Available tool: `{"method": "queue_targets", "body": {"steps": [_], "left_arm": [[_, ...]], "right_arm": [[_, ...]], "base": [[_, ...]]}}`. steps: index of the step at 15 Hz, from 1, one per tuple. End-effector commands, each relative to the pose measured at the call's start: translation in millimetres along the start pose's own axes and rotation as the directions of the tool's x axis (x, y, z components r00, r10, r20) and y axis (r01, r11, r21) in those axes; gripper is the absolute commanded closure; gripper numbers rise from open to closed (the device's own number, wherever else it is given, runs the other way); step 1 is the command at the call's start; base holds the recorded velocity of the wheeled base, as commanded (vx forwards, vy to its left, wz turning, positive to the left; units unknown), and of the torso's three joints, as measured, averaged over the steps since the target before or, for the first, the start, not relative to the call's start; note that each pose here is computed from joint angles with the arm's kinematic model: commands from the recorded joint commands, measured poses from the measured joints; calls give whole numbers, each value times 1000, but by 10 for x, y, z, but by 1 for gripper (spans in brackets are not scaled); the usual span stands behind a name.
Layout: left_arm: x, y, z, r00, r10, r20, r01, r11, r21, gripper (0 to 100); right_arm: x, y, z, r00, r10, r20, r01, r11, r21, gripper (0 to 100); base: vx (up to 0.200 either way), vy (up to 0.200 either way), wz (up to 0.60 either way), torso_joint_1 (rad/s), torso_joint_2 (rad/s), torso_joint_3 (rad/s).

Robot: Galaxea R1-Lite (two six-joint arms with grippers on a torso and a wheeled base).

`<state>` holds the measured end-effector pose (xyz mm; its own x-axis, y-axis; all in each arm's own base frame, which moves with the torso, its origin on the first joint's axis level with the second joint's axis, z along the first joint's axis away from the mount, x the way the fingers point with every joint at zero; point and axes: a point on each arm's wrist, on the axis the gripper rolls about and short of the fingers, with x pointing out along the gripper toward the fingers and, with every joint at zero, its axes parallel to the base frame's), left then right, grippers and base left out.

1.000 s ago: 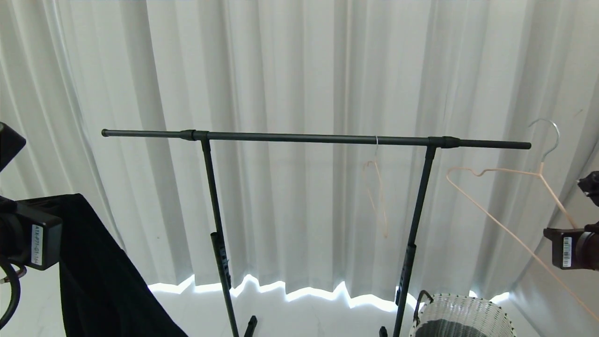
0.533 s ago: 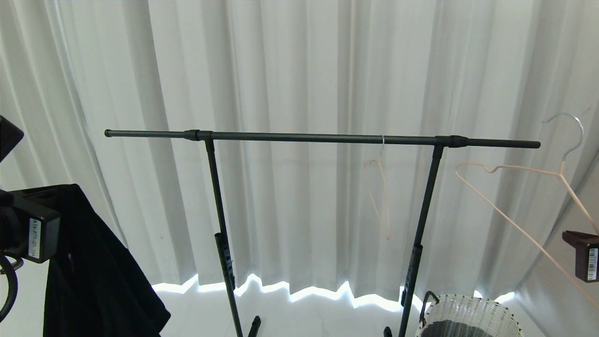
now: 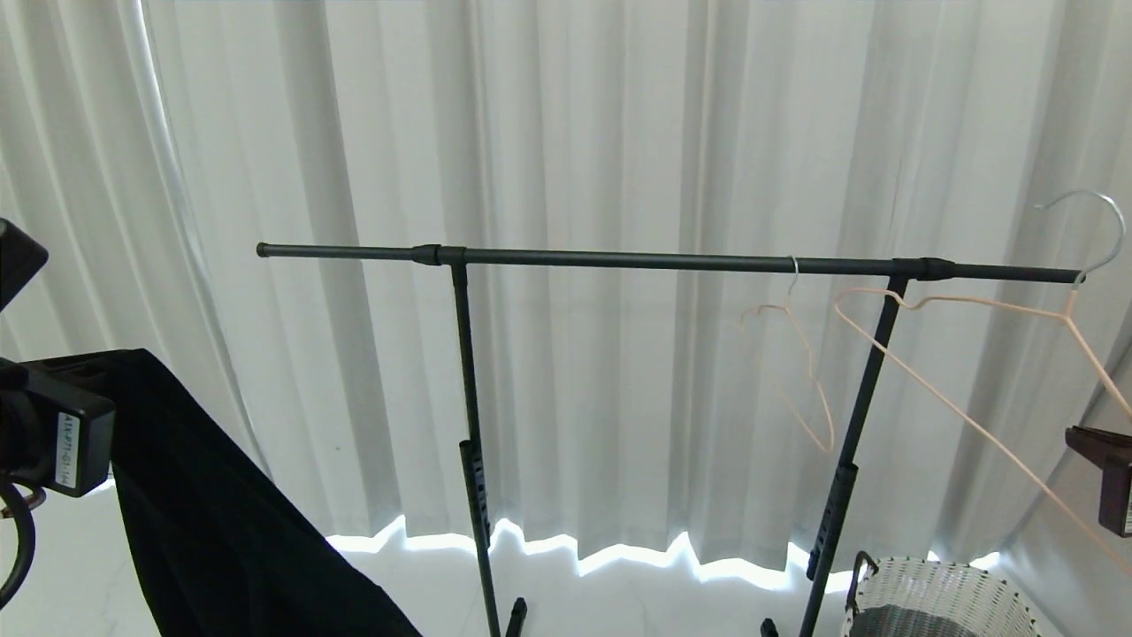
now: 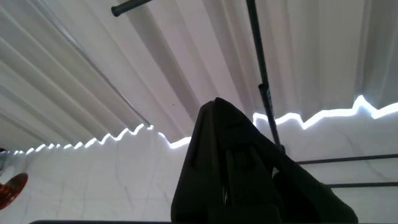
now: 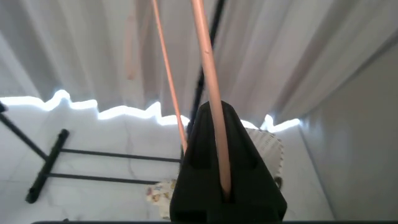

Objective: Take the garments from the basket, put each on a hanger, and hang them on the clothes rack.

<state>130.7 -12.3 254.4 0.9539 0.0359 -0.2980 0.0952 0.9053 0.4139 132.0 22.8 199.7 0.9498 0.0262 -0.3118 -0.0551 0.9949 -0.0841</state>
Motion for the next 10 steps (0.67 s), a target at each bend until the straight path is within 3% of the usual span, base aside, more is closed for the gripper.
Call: {"method": "queue_targets", "body": {"steps": [1, 2, 6, 8, 10], "left_arm": [[33, -7, -5, 1000, -5, -12, 5, 1000, 1, 100], [46, -10, -3, 1000, -8, -12, 8, 1000, 0, 100], [163, -55, 20, 999, -44, -9, 44, 999, 0, 100], [275, -74, 56, 997, -79, -1, 79, 997, 0, 100], [421, -166, 214, 990, -142, 15, 142, 990, 6, 100]], "right_arm": [[-65, 58, 24, 998, 49, 31, -49, 999, -13, 100], [-90, 105, 39, 995, 87, 44, -86, 996, -22, 100], [-185, 354, 36, 957, 285, 53, -280, 956, -87, 100], [-229, 495, 15, 921, 387, 38, -381, 917, -119, 100], [-255, 687, -16, 868, 497, 0, -494, 861, -121, 100]], "base": [[0, 200, 0, -2, 7, 7], [0, 200, 0, 2, -2, -2], [0, 0, 0, 0, 0, 0], [0, 0, 0, 0, 0, 0], [0, 0, 0, 0, 0, 0]]}}
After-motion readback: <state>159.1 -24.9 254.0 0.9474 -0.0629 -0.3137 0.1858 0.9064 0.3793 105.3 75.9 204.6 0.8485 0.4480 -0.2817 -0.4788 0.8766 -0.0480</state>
